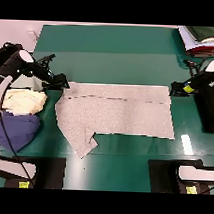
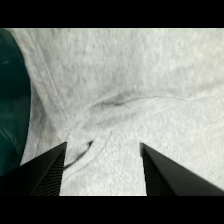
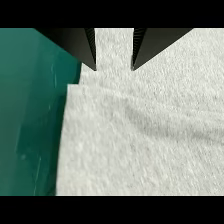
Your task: Fold the shirts.
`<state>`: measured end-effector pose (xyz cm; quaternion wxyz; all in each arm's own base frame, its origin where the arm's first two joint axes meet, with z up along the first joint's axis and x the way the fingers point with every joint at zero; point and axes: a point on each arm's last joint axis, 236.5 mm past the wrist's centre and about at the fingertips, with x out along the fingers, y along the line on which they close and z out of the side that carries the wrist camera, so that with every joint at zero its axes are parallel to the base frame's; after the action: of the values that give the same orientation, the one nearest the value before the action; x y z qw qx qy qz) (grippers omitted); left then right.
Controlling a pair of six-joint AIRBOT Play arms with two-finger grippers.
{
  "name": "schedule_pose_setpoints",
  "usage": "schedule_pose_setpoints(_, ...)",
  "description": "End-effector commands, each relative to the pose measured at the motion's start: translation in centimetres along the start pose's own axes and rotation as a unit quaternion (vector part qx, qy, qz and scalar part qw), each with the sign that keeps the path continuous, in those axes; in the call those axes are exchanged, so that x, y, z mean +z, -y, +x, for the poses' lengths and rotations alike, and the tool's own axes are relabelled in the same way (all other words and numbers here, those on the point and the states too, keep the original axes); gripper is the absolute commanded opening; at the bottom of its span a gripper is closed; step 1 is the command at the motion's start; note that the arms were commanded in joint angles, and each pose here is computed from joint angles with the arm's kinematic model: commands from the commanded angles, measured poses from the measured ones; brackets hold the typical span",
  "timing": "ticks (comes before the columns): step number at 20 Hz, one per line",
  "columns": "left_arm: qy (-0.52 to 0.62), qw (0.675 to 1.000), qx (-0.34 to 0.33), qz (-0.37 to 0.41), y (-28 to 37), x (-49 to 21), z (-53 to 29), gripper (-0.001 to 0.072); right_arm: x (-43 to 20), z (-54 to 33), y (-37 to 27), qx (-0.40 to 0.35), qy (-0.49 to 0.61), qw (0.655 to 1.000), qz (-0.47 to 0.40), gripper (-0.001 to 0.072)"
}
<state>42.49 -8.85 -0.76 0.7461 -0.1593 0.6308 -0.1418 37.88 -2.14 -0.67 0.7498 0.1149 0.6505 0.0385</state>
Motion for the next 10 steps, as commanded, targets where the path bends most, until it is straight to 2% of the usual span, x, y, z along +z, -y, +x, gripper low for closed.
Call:
schedule_pose_setpoints(1, -0.002, 0.998, 0.066, 0.014, -1.4, -3.7, -4.0, 0.0539, -1.8, -3.3, 0.2, -0.001, 0.008, 1.000, 0.007, 0.0265)
schedule_pose_setpoints(3, -0.021, 0.996, 0.082, 0.003, -2.2, -8.9, -4.6, 0.0539, -2.3, -5.5, 0.1, -0.003, 0.026, 1.000, 0.006, 0.0265)
schedule_pose_setpoints(6, -0.042, 0.995, 0.071, -0.048, -2.7, -17.6, -2.7, 0.0539, -2.0, -7.7, -0.7, -0.007, 0.064, 0.998, -0.005, 0.0265)
schedule_pose_setpoints(10, -0.049, 0.992, 0.002, -0.115, -1.1, -23.4, 1.1, 0.0539, -1.8, -8.0, -2.3, -0.004, 0.075, 0.997, -0.029, 0.0265)
